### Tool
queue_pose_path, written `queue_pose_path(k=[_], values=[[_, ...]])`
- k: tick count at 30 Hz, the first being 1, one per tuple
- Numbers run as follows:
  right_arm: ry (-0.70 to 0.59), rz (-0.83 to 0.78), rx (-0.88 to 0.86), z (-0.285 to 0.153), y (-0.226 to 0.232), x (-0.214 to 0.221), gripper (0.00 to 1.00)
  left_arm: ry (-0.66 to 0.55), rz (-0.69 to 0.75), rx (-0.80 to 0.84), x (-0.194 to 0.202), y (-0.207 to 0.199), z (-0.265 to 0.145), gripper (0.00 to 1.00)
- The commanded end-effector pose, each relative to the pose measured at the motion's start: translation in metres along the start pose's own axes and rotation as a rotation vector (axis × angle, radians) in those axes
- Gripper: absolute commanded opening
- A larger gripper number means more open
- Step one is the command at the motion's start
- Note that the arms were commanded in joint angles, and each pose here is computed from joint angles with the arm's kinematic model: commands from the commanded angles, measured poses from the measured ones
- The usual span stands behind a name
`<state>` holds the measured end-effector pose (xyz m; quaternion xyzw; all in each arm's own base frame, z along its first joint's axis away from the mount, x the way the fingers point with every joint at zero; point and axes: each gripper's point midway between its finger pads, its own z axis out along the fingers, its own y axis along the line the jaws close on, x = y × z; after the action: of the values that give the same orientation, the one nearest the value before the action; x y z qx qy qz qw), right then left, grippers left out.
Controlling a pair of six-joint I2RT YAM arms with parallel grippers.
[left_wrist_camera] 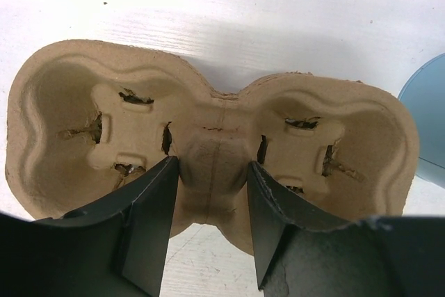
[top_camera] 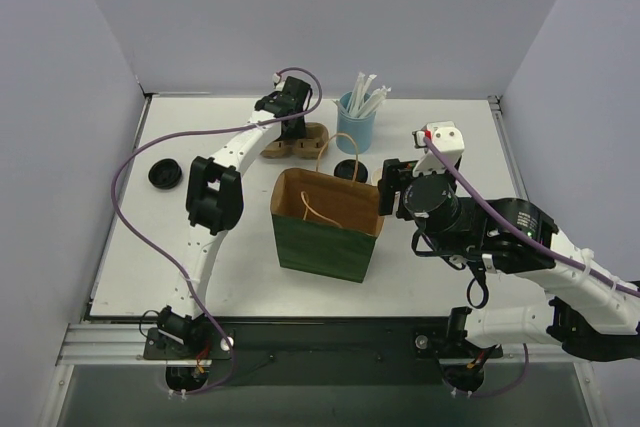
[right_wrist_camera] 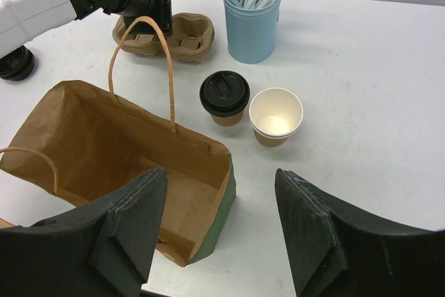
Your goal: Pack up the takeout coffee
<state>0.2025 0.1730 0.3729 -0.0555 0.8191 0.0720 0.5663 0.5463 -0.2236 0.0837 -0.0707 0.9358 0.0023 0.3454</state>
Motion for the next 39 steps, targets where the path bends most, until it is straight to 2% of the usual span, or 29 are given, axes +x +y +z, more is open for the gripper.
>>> queue_pose_path(k=[1, 12, 19, 23, 32, 39], values=[[-0.008, 0.030, 0.015, -0.004, -0.009, -0.003, 0.63, -0.029, -0.031, 0.011, -0.016, 0.000, -0.006, 0.52], [-0.001, 0.047, 0.021, -0.004, -0.011, 0.000, 0.63, -0.089, -0.027, 0.007, -0.042, 0.007, -0.027, 0.51], [0.001, 0.069, 0.023, -0.005, -0.012, 0.001, 0.62, -0.100, -0.030, -0.041, -0.053, 0.031, -0.034, 0.52], [0.003, 0.077, 0.028, -0.004, -0.011, 0.003, 0.62, -0.109, -0.021, -0.017, -0.059, 0.030, -0.038, 0.52], [0.003, 0.096, 0.039, -0.002, -0.010, 0.004, 0.61, -0.177, -0.037, 0.074, -0.090, 0.019, -0.078, 0.51], [0.021, 0.106, 0.054, -0.005, -0.021, 0.016, 0.61, -0.163, -0.051, 0.109, -0.093, 0.018, -0.104, 0.51]])
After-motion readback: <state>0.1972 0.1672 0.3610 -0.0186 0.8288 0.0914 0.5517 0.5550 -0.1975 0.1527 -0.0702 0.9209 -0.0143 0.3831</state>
